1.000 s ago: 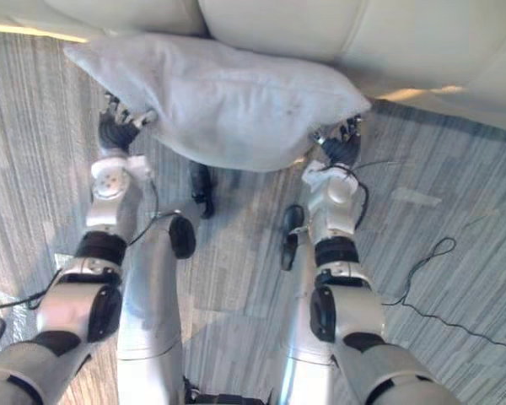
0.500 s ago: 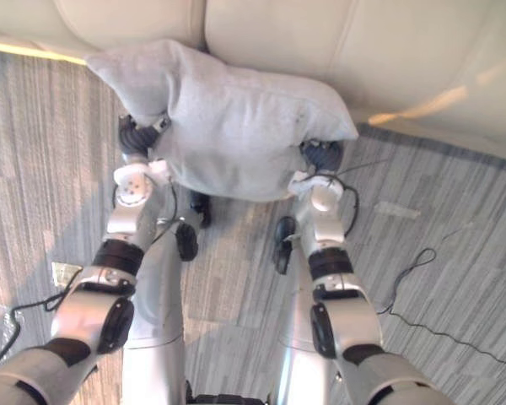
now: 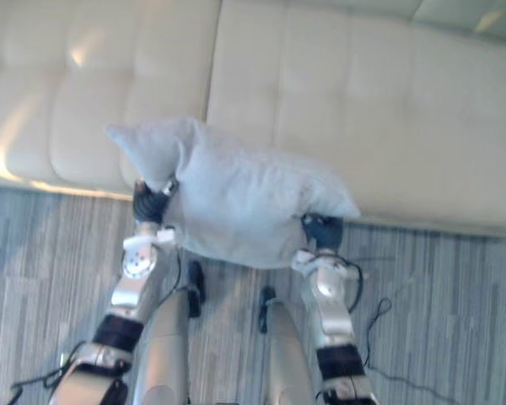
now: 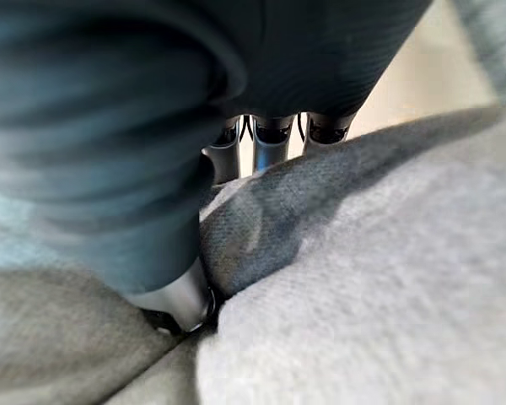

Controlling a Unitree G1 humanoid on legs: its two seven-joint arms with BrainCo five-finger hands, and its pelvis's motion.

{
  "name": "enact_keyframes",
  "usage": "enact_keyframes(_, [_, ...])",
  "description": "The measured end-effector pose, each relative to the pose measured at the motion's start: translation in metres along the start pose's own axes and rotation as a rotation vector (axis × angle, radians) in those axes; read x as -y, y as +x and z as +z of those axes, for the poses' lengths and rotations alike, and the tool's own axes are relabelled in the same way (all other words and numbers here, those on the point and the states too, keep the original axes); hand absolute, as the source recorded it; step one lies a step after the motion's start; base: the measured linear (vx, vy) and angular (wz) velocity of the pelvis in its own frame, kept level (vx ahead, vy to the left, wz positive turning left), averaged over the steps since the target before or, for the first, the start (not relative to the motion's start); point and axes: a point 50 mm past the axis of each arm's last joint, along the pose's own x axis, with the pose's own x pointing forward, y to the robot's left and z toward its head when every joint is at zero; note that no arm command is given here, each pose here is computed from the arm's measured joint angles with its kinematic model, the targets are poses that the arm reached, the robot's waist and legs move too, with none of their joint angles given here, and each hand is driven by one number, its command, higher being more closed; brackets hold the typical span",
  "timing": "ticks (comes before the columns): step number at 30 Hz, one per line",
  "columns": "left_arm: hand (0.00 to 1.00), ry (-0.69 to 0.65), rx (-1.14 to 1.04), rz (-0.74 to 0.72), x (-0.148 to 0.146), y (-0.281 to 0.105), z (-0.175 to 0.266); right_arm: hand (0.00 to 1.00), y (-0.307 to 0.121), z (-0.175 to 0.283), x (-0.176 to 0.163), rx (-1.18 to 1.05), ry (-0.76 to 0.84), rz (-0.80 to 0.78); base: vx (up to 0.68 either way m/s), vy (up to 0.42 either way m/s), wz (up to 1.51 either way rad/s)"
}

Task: Pick up cushions and gather them together orderly.

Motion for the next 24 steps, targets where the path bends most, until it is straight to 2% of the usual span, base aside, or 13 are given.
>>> enact_keyframes(6, [1.0,-0.009,-0.043,0.016,-0.017,-0.04,-0.005,1.0,-0.027,0.004,0.004,0.014,-0.051,0.069,0.11,0.088,-0.21])
enact_keyframes(12, [1.0,0.004,-0.109,0.036,-0.026,-0.056,-0.017,1.0,-0.038,-0.007,0.007,-0.035,-0.11,0.083,0.08,0.079,-0.14])
enact_keyframes(18, [1.0,0.006,-0.106,0.012,-0.022,-0.053,-0.017,1.0,-0.04,-0.018,0.013,-0.09,-0.113,0.085,0.23,-0.1,0.07])
enact_keyframes(24, [1.0,-0.028,-0.258,0.009,-0.012,-0.07,-0.048,1.0,-0.049,-0.023,0.037,-0.15,-0.2,0.061,0.38,-0.128,0.41])
